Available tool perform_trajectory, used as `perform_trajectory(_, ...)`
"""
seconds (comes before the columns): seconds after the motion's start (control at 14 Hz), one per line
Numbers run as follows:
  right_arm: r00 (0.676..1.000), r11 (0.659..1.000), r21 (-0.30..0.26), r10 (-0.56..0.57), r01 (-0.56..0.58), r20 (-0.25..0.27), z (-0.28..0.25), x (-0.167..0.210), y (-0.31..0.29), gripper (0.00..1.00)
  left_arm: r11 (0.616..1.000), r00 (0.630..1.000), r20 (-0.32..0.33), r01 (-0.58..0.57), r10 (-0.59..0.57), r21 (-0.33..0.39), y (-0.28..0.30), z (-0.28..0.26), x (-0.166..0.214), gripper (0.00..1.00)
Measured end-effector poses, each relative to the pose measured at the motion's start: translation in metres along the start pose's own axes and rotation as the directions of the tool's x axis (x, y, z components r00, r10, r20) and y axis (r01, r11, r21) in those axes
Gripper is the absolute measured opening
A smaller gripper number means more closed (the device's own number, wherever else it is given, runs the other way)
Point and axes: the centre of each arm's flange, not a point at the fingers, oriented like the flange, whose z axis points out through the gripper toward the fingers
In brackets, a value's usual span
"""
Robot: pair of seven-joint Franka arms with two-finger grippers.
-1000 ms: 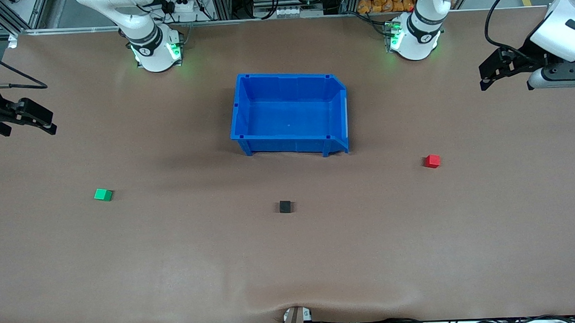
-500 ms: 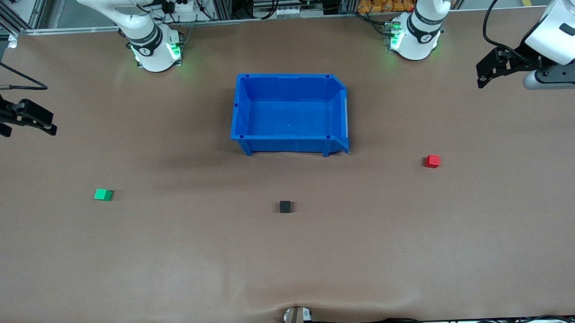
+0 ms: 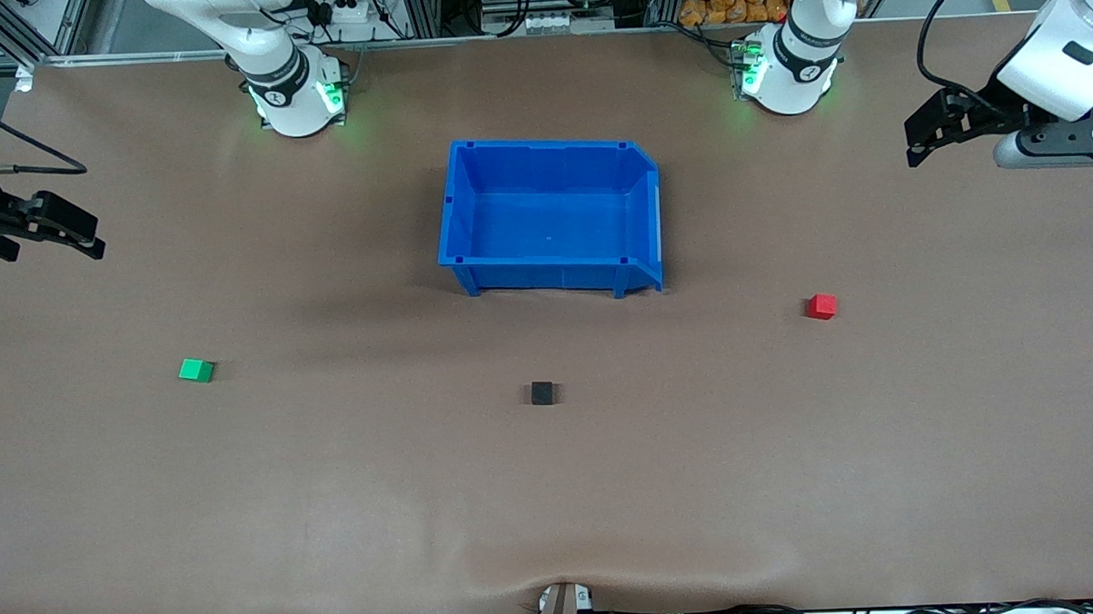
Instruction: Attach green and red cubes to black cube
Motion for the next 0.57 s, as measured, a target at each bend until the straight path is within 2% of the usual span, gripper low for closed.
perform_trajectory(0.43, 0.997, 1.000, -0.008, -0.003, 0.004, 0.079, 0.051, 0.027, 0.000, 1.00, 1.000, 1.000, -0.011, 0.023, -0.023, -0.002, -0.011, -0.005, 0.002, 1.00)
perform_trajectory(0.57, 0.994, 0.998, -0.054, -0.006, 0.012, 0.107, 0.073, 0.037, 0.004, 1.00, 0.999, 0.999, -0.007, 0.039, -0.039, -0.002, -0.019, -0.003, 0.004, 1.00)
